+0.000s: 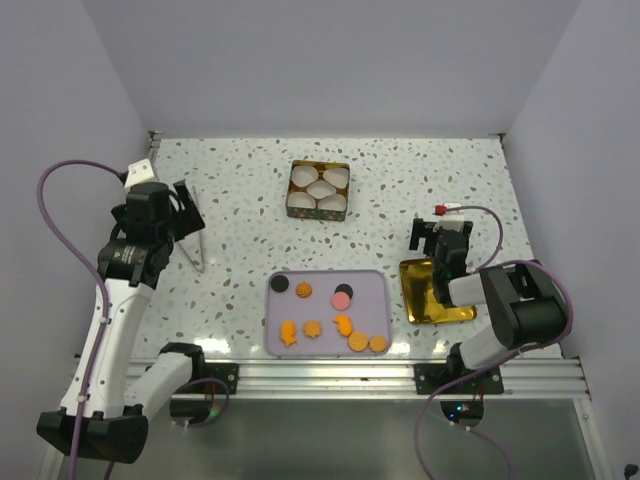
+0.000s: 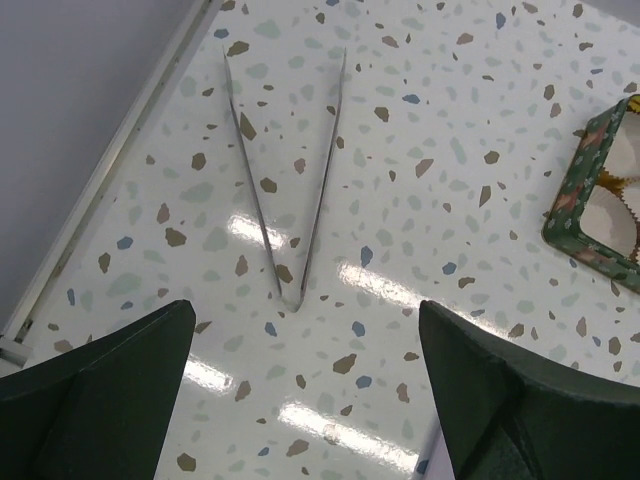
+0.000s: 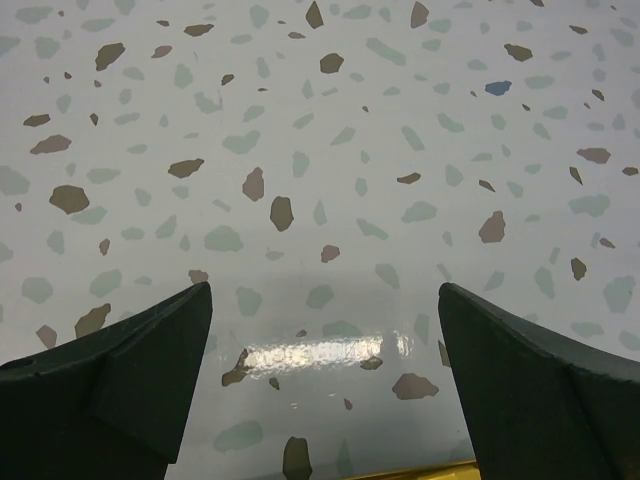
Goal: Pack the cookies
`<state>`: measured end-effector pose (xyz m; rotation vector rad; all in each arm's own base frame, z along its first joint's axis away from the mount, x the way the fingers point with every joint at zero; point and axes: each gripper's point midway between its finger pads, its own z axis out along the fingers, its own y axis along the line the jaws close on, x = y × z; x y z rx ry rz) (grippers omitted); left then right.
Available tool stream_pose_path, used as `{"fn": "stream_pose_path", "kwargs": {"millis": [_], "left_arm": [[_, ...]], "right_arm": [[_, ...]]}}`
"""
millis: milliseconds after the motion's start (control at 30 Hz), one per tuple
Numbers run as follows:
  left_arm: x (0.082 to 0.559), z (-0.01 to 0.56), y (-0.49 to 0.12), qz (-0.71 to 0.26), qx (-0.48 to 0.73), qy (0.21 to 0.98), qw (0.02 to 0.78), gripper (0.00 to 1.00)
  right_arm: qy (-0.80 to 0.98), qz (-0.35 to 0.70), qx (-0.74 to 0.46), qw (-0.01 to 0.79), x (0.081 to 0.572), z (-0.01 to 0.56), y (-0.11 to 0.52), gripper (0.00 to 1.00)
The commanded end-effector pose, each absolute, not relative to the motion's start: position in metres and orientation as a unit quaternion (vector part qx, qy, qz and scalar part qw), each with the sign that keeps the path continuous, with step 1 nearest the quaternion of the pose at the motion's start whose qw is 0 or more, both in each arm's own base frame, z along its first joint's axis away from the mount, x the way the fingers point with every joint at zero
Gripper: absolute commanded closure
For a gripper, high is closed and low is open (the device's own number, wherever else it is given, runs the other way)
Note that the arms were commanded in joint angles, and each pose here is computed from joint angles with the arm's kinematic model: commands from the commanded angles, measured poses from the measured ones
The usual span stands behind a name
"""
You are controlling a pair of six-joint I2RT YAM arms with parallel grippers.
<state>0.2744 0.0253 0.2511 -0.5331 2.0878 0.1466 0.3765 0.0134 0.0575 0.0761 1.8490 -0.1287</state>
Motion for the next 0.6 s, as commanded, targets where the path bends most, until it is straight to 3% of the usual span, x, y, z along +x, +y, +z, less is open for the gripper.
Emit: {"fn": "stream_pose_path", "kwargs": {"millis": [0,100,367,567], "left_arm": [[0.268,0.268,0.03,0.07,-0.191,0.843,0.498,0.0],[0.263,0.278,0.031,0.07,-0.195,0.841,0.501,0.0],[0.239,0.23,0.024,0.066,-0.198,0.885,0.415,0.0],[0.237,0.198,0.023,0.079,-0.22,0.904,0.357,0.0]], "right_arm": [[0.767,-0.05,0.035,0.638,0.39,0.084,0.015,0.01],[0.765,-0.05,0.036,0.641,0.391,0.085,0.015,0.01],[0.763,-0.061,0.044,0.642,0.392,0.098,0.012,0.01],[0.859,-0.072,0.053,0.503,0.398,0.105,0.019,0.01]]}}
